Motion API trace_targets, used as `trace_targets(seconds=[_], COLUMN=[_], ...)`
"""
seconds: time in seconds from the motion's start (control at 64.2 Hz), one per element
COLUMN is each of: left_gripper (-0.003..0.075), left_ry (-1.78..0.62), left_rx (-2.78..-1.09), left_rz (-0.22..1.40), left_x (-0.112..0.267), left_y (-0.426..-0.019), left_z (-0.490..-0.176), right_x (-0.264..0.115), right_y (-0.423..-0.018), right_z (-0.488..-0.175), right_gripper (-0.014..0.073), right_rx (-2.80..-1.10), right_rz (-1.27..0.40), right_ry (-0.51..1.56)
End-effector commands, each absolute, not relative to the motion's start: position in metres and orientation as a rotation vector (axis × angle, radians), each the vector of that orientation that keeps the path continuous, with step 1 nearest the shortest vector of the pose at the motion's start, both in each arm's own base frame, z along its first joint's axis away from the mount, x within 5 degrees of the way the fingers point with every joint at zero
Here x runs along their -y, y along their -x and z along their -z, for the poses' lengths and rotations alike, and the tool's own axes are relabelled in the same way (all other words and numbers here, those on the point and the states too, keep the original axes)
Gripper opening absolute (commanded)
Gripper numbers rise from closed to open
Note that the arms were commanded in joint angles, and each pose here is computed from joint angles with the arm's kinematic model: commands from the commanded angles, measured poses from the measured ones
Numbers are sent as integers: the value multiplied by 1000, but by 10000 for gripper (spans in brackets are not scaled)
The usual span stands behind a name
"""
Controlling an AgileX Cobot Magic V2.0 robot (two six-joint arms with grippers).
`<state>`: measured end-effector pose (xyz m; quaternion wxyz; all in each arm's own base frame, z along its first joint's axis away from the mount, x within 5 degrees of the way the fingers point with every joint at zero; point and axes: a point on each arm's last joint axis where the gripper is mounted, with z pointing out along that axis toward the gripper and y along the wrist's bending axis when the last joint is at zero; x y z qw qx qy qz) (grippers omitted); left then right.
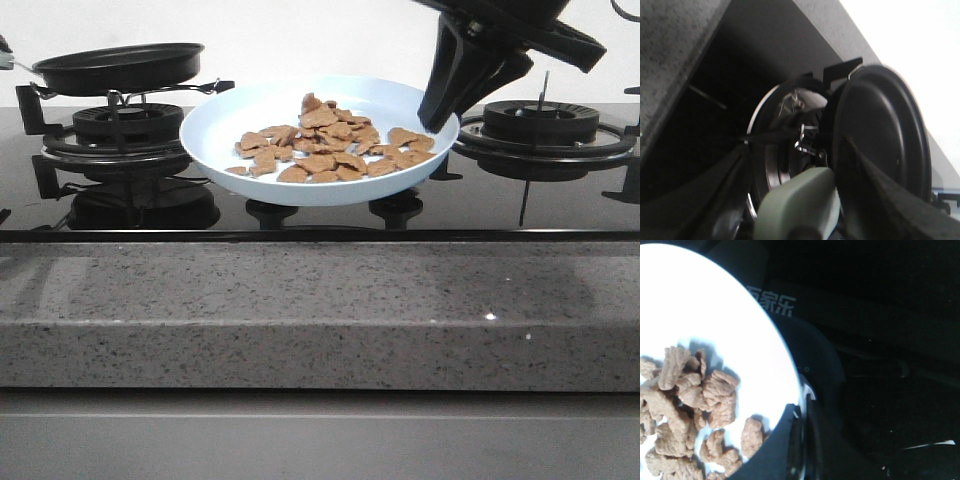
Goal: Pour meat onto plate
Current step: 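Lower the frying pan onto the burner and release it with the left gripper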
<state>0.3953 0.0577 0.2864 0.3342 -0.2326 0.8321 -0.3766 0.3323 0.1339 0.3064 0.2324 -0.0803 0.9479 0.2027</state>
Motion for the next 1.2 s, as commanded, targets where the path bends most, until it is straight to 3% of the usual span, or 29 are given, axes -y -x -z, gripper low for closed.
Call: trace_targets(seconds=[0.0, 0.607, 0.857, 1.184], left_gripper=[379, 381, 449, 449], left_ry=[543, 514, 479, 481], left_rx=[-2108, -2049, -2061, -2093], left_rz=[1019, 982, 977, 911], left_x=[-53, -51, -49, -56], left_y=[-388, -377, -372, -369], left_z=[-317, -340, -346, -344], right_x=[-133, -133, -133, -133], right_y=[-329, -329, -329, -329], right_z=[-332, -332, -332, -332], right_gripper=[-68, -68, -68, -68], right_rx=[-2499, -2499, -2499, -2499], right_rz=[-598, -598, -598, -598], right_ry=[202, 202, 202, 202])
